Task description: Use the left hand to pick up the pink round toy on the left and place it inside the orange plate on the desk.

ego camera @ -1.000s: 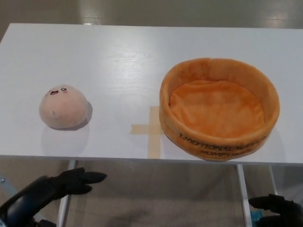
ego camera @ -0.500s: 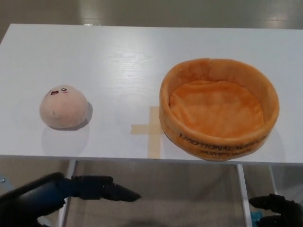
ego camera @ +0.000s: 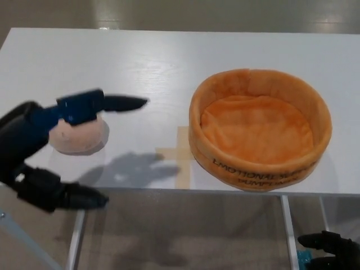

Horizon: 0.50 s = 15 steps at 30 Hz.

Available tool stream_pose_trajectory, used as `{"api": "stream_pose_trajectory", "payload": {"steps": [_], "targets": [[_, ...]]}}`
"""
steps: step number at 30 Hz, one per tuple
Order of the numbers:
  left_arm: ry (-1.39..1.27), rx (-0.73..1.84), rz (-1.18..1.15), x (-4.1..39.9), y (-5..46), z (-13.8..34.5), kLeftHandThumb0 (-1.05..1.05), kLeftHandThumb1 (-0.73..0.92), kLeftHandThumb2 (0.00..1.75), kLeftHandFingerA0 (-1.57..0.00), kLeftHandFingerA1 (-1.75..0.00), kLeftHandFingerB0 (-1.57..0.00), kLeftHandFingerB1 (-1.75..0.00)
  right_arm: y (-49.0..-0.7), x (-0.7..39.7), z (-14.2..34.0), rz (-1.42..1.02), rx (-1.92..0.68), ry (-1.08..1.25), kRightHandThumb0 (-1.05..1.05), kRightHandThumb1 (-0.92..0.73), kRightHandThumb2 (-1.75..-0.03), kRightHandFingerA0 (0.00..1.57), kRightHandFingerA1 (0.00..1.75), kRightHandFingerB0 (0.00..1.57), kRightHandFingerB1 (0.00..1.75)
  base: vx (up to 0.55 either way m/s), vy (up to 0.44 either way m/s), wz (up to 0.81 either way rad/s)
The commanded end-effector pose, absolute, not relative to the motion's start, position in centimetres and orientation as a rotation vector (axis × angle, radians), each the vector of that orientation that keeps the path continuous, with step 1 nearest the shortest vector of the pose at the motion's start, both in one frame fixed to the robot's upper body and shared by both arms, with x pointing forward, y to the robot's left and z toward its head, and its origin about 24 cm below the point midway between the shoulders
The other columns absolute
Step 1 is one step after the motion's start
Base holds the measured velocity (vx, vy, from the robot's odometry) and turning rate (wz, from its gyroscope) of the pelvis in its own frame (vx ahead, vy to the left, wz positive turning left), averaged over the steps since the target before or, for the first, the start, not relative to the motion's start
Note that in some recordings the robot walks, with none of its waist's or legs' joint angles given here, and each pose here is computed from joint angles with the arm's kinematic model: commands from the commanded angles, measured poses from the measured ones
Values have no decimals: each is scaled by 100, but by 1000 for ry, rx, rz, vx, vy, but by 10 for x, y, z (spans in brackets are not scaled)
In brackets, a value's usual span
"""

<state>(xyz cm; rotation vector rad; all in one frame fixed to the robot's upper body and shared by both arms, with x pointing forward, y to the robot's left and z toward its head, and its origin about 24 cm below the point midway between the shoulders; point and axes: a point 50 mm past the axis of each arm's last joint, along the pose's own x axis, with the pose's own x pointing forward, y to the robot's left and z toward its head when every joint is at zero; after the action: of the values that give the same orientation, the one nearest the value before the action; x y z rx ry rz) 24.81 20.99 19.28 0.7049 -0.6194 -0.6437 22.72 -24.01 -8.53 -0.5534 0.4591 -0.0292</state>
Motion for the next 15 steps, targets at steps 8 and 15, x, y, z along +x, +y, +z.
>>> {"api": "stream_pose_trajectory", "payload": {"steps": [8, 15], "targets": [[-389, 1136, -439, 311, 221, 168, -18, 39, 66, 0, -12, -10, -33, -244, 228, -83, -36, -571, 457, -12, -64, -58, 56, 51, 67, 50, 0, 0, 0], [-217, 1295, -363, 337, 232, 144, -21, 36, 62, 0, 0, -4, -26, -243, 228, -84, -44, -557, 461, -11, -64, -58, 58, 53, 68, 50, 0, 0, 0]]}}
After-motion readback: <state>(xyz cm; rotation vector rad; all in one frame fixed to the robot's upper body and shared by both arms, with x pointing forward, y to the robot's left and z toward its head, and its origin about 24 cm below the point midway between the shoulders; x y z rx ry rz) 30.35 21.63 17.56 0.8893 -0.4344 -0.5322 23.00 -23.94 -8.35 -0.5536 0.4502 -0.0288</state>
